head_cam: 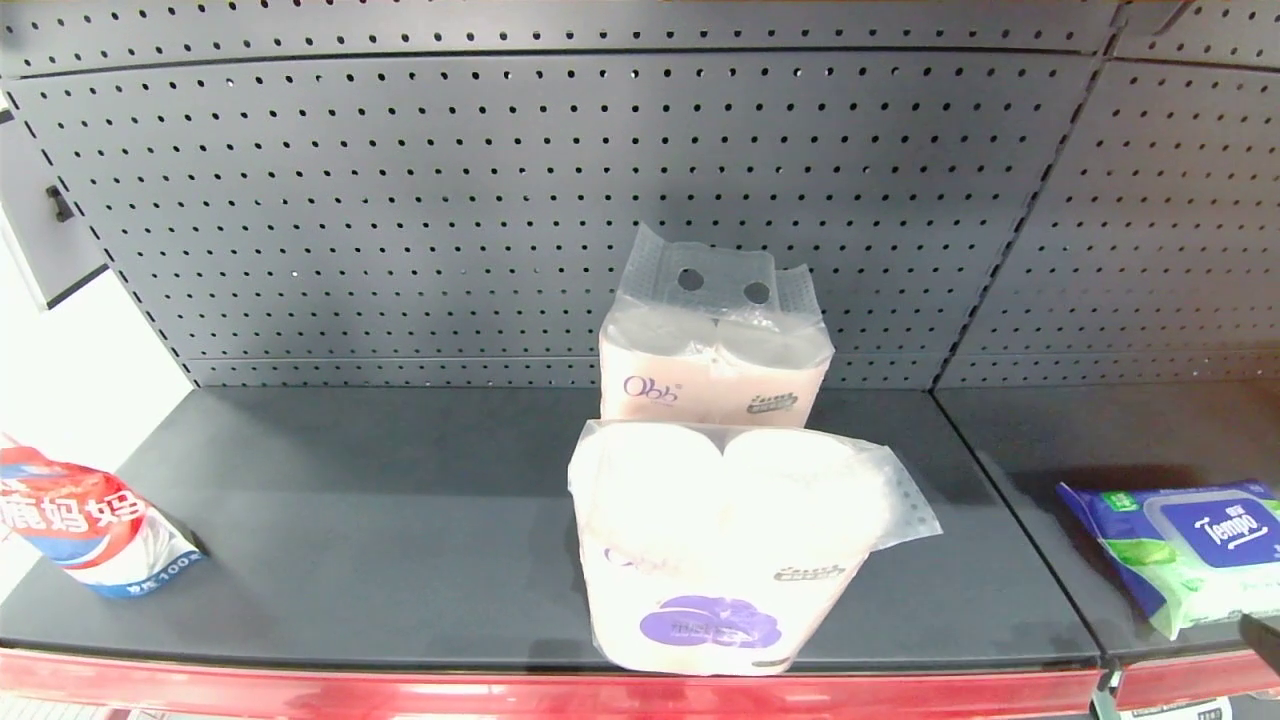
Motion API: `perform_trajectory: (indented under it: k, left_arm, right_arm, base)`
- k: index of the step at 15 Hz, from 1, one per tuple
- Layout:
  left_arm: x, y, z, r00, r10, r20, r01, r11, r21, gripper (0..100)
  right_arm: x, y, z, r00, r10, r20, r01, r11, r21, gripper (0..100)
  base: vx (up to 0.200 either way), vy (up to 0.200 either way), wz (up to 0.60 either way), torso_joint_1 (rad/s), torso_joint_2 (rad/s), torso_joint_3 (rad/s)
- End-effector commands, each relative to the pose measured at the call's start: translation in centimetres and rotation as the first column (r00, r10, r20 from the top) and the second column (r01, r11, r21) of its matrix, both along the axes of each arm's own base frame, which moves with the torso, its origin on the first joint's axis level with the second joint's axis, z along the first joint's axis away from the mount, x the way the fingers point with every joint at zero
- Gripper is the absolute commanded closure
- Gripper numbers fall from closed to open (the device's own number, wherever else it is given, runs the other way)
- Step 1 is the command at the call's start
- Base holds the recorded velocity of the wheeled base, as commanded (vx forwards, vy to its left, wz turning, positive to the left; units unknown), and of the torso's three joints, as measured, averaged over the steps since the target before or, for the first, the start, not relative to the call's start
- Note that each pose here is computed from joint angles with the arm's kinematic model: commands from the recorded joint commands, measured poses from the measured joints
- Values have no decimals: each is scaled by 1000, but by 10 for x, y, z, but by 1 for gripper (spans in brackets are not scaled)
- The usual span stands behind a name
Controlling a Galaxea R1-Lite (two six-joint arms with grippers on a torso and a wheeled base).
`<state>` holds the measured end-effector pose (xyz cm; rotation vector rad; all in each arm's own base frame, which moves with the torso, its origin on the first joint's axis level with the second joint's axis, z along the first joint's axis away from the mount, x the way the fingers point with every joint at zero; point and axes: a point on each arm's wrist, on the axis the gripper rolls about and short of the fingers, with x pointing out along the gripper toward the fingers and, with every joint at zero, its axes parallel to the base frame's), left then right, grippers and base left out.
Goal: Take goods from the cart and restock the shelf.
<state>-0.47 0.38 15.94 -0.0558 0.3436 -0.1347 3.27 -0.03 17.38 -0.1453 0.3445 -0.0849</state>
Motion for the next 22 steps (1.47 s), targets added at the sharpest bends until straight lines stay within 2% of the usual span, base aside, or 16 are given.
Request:
perform_trajectory:
  k: [1, 2, 3, 5, 7, 8, 10, 11, 12, 13, 15, 16, 17, 19, 21, 22]
  left_arm:
    - [-23, 4, -16, 996, 88, 26, -88, 996, 3, 0]
    - [-26, 5, -18, 992, 124, 11, -124, 992, 13, 0]
    - [-31, 3, -22, 973, 227, -38, -225, 974, 35, 0]
    - [-32, -1, -27, 944, 324, -63, -322, 946, 42, 0]
    - [-42, -2, -38, 951, 309, 0, -308, 951, 22, 0]
    - [-48, -3, -46, 959, 279, 47, -280, 960, 9, 0]
    - [-52, -1, -63, 962, 259, 80, -261, 965, 6, 0]
    - [-49, -1, -60, 955, 269, 123, -271, 963, -3, 0]
    - [-49, -1, -59, 955, 268, 130, -269, 963, -5, 0]
    - [-40, -2, -64, 954, 240, 178, -246, 969, 13, 0]
    - [-26, -3, -72, 939, 188, 288, -192, 981, -14, 0]
    - [-18, -5, -77, 913, 101, 395, -95, 995, -36, 0]
    - [-18, -5, -77, 917, 84, 390, -69, 996, -52, 0]
    - [-18, -5, -78, 919, 88, 385, -76, 996, -46, 0]
    - [-18, -2, -79, 899, 244, 365, -236, 969, -66, 0]
    - [-18, -2, -79, 899, 249, 360, -230, 969, -93, 0]
  right_arm:
    - [-59, -7, -16, 984, -126, 127, 128, 992, -6, 0]
    - [-65, -7, -20, 983, -142, 112, 144, 989, -9, 0]
    - [-75, -6, -32, 983, -172, 65, 173, 985, -14, 0]
    - [-80, -4, -57, 992, -114, 60, 114, 993, 7, 0]
    - [-75, -1, -83, 984, 14, 176, -22, 999, 47, 0]
    - [-72, -1, -83, 977, 17, 211, -32, 997, 67, 0]
    - [-70, -1, -84, 975, 13, 221, -31, 996, 79, 0]
    - [-69, -1, -86, 973, 0, 230, -24, 994, 102, 0]
    - [-69, -1, -86, 972, 0, 235, -25, 994, 102, 0]
    - [-60, -1, -90, 945, 12, 327, -47, 994, 99, 0]
    - [-55, 0, -99, 940, 62, 336, -103, 989, 104, 0]
    - [-56, 0, -98, 939, 55, 340, -97, 989, 108, 0]
    - [-56, 0, -98, 939, 51, 340, -95, 989, 114, 0]
    - [-55, 0, -98, 939, 51, 340, -95, 989, 115, 0]
    - [-56, 0, -98, 939, 49, 340, -94, 989, 117, 0]
    - [-56, 0, -98, 939, 49, 340, -94, 989, 117, 0]
  base:
    - [0, 0, 0, 0, 0, 0]
    - [0, 0, 0, 0, 0, 0]
    - [0, 0, 0, 0, 0, 0]
    - [0, 0, 0, 0, 0, 0]
    - [0, 0, 0, 0, 0, 0]
    - [0, 0, 0, 0, 0, 0]
    - [0, 0, 0, 0, 0, 0]
    - [0, 0, 0, 0, 0, 0]
    - [0, 0, 0, 0, 0, 0]
    - [0, 0, 0, 0, 0, 0]
    - [0, 0, 0, 0, 0, 0]
    - [0, 0, 0, 0, 0, 0]
    - [0, 0, 0, 0, 0, 0]
    - [0, 0, 0, 0, 0, 0]
    - [0, 0, 0, 0, 0, 0]
    - [0, 0, 0, 0, 0, 0]
